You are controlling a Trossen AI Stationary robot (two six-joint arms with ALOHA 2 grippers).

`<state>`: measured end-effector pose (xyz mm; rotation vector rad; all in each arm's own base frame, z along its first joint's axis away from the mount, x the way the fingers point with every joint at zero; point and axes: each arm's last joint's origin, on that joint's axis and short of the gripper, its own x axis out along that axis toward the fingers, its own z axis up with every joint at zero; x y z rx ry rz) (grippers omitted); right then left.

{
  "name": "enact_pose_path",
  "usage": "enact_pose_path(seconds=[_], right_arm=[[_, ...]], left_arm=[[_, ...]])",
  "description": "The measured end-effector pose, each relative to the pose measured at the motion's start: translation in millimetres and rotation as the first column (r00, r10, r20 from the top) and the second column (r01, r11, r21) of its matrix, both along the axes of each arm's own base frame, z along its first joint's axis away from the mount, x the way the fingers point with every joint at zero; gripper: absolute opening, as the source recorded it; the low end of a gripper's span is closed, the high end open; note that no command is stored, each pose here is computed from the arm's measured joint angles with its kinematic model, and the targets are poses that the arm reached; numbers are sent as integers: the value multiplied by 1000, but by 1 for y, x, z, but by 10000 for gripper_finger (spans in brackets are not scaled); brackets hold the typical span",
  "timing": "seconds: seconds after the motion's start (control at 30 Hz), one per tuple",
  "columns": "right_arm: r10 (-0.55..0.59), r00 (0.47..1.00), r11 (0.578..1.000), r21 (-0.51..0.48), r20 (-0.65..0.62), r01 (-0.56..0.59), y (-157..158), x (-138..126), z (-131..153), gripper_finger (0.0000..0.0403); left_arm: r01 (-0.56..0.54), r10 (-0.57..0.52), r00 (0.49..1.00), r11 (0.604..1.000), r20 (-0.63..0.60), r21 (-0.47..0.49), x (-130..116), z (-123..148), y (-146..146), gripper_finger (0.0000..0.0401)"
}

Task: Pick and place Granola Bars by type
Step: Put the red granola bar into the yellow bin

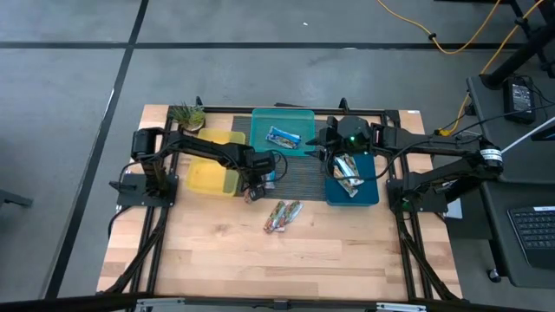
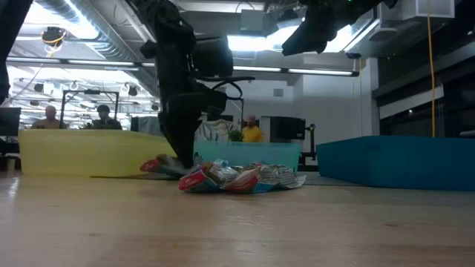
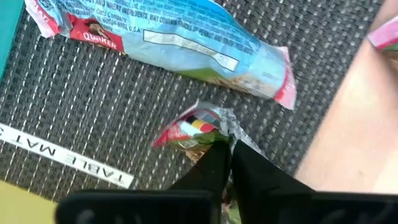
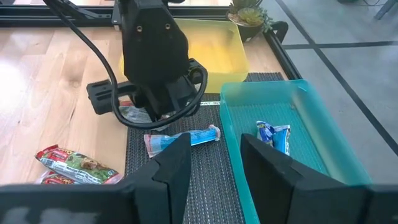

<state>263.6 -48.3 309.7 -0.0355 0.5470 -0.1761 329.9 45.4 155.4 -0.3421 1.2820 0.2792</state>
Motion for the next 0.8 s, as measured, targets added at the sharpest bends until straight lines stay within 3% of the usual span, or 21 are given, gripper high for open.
enact_pose_path(seconds=[0.17,0.37,0.57,0.8], right_arm=[[2,1000,1000,-4,1,-2,0,0,0,143],[2,1000,1000,-6,2,-2,0,0,0,143],[2,1000,1000,-7,1,-2,0,0,0,143],[2,1000,1000,-6,1,-2,0,0,0,143]], left_arm=[[54,-54,998,999,12,9,11,29,0,7],[124,-125,992,991,30,51,25,87,3,2],[166,-168,986,971,-3,170,25,141,7,4],[153,-145,988,965,-56,212,15,164,20,4]])
